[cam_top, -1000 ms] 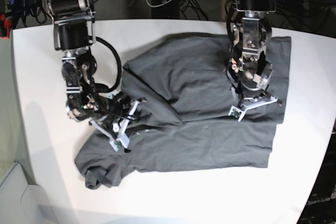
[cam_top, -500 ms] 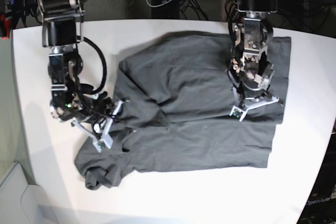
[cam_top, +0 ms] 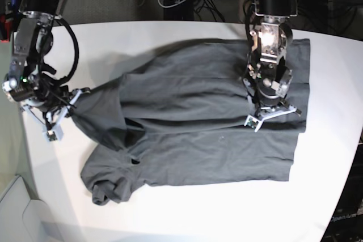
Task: Layout the t-shirt on the table in an organized manner, then fold the t-shirt properly
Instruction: 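Move the right gripper back to the folded edge and grasp it, then pull the grasped edge outward with the right gripper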
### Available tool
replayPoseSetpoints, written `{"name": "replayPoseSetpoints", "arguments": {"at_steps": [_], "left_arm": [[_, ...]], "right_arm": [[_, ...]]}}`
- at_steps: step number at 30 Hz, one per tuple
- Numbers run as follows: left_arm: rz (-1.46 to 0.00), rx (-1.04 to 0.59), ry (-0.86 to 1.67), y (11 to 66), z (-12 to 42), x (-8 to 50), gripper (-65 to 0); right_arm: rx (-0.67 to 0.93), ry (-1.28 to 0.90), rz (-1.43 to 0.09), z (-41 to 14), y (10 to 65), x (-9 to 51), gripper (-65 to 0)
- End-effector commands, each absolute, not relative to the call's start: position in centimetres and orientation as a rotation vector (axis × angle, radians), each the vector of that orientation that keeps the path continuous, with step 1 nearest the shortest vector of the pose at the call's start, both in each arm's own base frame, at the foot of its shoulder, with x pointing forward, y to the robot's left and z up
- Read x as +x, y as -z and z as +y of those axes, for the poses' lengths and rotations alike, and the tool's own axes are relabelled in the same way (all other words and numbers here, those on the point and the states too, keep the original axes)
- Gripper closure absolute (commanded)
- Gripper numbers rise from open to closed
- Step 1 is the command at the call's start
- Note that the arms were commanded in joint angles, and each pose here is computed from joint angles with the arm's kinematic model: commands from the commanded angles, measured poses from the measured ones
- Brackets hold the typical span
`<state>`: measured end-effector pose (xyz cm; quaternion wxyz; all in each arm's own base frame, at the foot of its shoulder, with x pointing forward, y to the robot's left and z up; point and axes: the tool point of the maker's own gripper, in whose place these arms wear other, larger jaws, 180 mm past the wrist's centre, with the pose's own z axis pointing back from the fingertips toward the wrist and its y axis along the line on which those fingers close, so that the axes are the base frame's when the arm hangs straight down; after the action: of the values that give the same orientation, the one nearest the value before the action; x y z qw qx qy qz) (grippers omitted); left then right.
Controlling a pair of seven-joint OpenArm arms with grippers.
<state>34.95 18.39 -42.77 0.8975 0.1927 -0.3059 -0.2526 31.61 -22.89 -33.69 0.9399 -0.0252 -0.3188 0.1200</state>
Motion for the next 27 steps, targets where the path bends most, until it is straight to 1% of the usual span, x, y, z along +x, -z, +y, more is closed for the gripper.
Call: {"name": "replayPoseSetpoints", "arguments": {"at_steps": [1, 6, 10, 14, 19, 22, 27], "left_arm": [[-0.662, 0.405, 0.522, 41.9, 18.3, 35.8, -0.2], [-0.676, 0.404, 0.529, 41.7, 18.2, 36.0, -0.2], [-0.67, 0.403, 0.53, 41.9, 18.3, 35.8, -0.2], [-0.686, 0.396, 0.537, 41.9, 18.1, 35.8, -0.2], [-0.689, 0.395, 0.54, 41.8, 18.1, 35.9, -0.2], [-0.687, 0.394, 0.541, 41.9, 18.1, 35.8, -0.2], [-0.679, 0.408, 0.55, 42.0, 18.7, 35.6, -0.2]], "right_arm": [[-0.08, -0.248, -0.716, -23.5, 31.6, 32.3, 0.0], [-0.143, -0.235, -0.728, -24.6, 29.6, 30.3, 0.0], [-0.166, -0.242, -0.728, -24.7, 29.3, 28.8, 0.0], [-0.152, -0.265, -0.679, -24.1, 30.8, 27.3, 0.0], [-0.124, -0.38, -0.631, -21.6, 32.1, 26.2, 0.0], [-0.133, -0.404, -0.637, -21.5, 31.8, 26.4, 0.0], [-0.114, -0.416, -0.745, -20.8, 30.5, 28.0, 0.0]]}}
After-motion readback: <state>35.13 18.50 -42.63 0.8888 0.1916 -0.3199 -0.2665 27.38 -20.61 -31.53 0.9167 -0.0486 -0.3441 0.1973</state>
